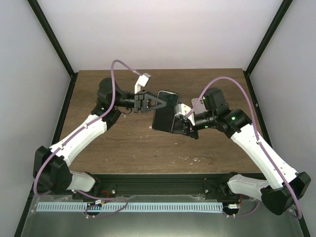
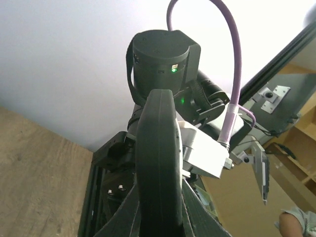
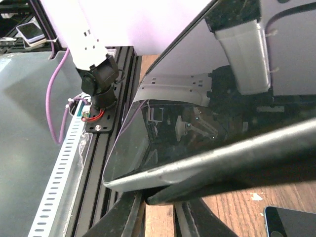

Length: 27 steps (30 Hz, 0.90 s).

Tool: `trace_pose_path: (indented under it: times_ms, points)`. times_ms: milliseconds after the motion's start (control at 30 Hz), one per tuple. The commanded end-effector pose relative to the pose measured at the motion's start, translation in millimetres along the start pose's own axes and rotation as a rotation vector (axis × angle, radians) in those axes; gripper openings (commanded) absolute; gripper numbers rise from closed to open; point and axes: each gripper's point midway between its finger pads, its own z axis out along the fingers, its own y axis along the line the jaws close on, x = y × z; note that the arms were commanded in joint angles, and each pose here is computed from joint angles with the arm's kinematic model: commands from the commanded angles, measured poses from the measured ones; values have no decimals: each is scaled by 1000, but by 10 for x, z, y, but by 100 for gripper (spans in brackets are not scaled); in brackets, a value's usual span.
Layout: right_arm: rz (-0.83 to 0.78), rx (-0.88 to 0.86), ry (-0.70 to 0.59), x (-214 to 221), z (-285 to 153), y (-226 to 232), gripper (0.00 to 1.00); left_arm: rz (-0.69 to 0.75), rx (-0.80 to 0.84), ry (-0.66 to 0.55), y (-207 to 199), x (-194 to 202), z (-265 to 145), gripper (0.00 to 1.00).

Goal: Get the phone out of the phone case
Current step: Remove the phone case from the phone.

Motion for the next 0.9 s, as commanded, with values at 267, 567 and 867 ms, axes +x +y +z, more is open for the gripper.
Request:
trace_pose_path:
  times_ms: [267,567,867]
  points:
    - [-66,190,-147,-311,-169,-673,18,-57,67,68,-201,159,84,0]
    - [3,156,-213,-427,-236,-756,23,-76,73,78,-176,210,81,0]
    - [75,38,-315,-708,-390,-675,36,-95,54,79,-80,260,85,0]
